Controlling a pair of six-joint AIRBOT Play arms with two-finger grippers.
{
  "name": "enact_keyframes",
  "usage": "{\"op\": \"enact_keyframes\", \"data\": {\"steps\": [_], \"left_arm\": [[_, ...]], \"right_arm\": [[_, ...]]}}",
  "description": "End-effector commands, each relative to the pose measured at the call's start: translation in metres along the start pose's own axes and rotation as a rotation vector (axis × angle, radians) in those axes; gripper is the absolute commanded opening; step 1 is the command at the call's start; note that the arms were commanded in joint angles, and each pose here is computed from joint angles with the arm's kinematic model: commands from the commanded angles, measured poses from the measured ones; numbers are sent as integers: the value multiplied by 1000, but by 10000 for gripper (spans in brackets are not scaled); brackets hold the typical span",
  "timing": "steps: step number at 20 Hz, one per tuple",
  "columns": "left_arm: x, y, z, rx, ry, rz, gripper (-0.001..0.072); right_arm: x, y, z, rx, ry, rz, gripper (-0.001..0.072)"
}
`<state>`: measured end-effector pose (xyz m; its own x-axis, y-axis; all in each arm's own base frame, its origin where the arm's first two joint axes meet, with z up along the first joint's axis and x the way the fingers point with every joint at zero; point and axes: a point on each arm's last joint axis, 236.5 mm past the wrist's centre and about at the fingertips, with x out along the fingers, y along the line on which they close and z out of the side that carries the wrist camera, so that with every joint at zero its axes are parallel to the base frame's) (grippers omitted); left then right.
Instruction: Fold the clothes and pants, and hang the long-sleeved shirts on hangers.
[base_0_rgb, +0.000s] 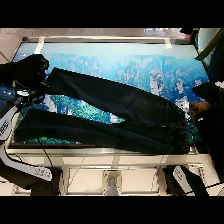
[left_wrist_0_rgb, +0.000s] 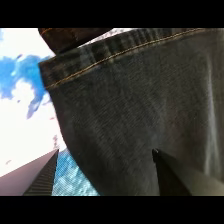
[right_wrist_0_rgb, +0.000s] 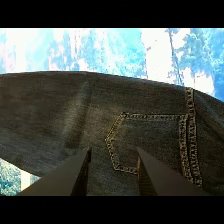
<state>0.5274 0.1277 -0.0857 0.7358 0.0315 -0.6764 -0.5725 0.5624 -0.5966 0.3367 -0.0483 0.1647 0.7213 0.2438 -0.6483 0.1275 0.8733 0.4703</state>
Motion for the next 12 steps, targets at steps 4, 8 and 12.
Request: {"op": "enact_keyframes", "data": {"steps": [4, 8, 12], "left_arm": [[11, 8, -2, -22, 0, 17, 643], [15, 6, 6, -81, -31, 6, 639], [29, -12, -5, -69, 35, -29, 358]], "right_arm": [[0, 1, -2, 1, 8, 3, 344], [0, 0, 0, 1, 0, 1, 344], [0, 0, 0, 1, 2, 2, 344]]}}
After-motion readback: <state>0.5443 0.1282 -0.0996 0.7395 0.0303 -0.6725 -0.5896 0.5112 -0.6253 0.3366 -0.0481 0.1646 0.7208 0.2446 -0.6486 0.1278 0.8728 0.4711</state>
